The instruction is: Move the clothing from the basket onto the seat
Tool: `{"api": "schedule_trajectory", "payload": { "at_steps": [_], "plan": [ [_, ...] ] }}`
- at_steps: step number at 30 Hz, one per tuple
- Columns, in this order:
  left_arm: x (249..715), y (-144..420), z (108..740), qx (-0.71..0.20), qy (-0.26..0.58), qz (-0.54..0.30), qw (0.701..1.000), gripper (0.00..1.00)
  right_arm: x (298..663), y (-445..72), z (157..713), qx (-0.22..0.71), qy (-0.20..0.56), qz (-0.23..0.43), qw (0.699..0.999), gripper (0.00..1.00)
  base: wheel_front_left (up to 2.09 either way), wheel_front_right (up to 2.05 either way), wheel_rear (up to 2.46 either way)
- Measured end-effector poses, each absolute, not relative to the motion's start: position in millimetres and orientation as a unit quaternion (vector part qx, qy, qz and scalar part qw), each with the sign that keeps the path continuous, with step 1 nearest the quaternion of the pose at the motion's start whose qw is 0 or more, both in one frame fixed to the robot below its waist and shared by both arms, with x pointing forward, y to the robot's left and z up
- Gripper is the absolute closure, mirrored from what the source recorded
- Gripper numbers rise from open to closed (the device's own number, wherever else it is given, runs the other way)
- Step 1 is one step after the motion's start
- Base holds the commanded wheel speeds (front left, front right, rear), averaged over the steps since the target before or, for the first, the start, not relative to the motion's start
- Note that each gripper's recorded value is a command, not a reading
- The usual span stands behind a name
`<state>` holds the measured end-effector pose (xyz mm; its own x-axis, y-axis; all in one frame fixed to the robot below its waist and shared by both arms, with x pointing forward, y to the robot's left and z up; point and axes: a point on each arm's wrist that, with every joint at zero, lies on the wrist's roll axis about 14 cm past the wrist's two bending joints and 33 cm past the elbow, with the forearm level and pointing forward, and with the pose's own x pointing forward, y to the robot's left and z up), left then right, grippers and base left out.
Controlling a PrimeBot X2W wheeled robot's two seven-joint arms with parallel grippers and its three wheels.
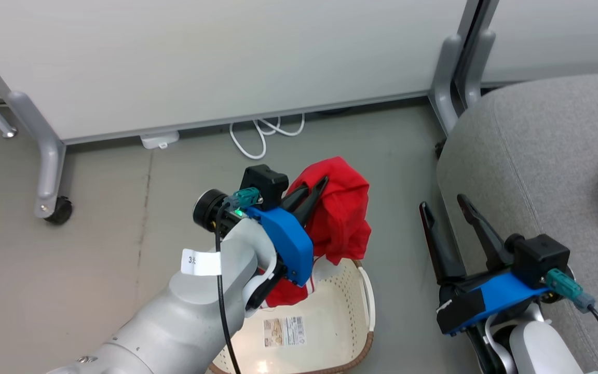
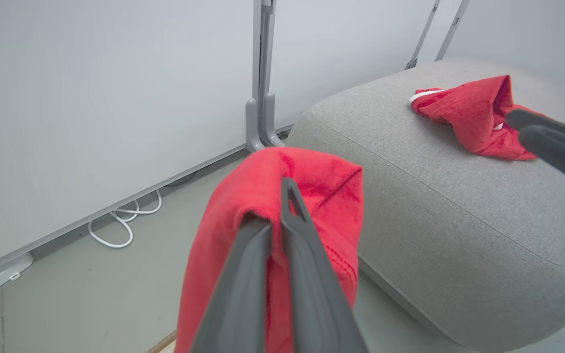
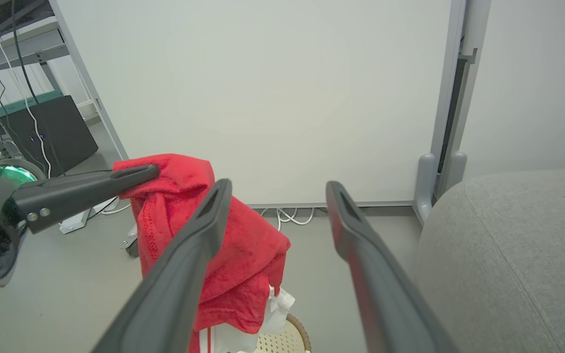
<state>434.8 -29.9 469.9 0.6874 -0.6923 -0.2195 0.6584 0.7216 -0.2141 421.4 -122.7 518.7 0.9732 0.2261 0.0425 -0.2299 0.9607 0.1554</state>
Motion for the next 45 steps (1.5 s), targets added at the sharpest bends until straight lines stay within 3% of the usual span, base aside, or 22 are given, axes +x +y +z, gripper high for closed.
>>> {"api": "schedule_trajectory", "payload": {
  "at_steps": [17, 31, 45],
  "plan": [
    [422.9, -40.6, 554.4, -0.048, 0.036, -0.384, 0.921, 1.0, 393.4, -98.5, 524.8, 0.084, -0.007, 0.15, 0.985, 0.0, 0.0, 0.0, 0.0],
    [416.4, -47.8, 552.6, -0.051, 0.043, -0.395, 0.916, 1.0, 387.3, -73.5, 522.7, 0.092, 0.003, 0.187, 0.978, 0.0, 0.0, 0.0, 0.0],
    [412.1, -50.9, 545.3, -0.055, 0.056, -0.402, 0.912, 1.0, 415.2, -48.0, 523.1, 0.075, 0.015, 0.223, 0.972, 0.0, 0.0, 0.0, 0.0]
  ]
}}
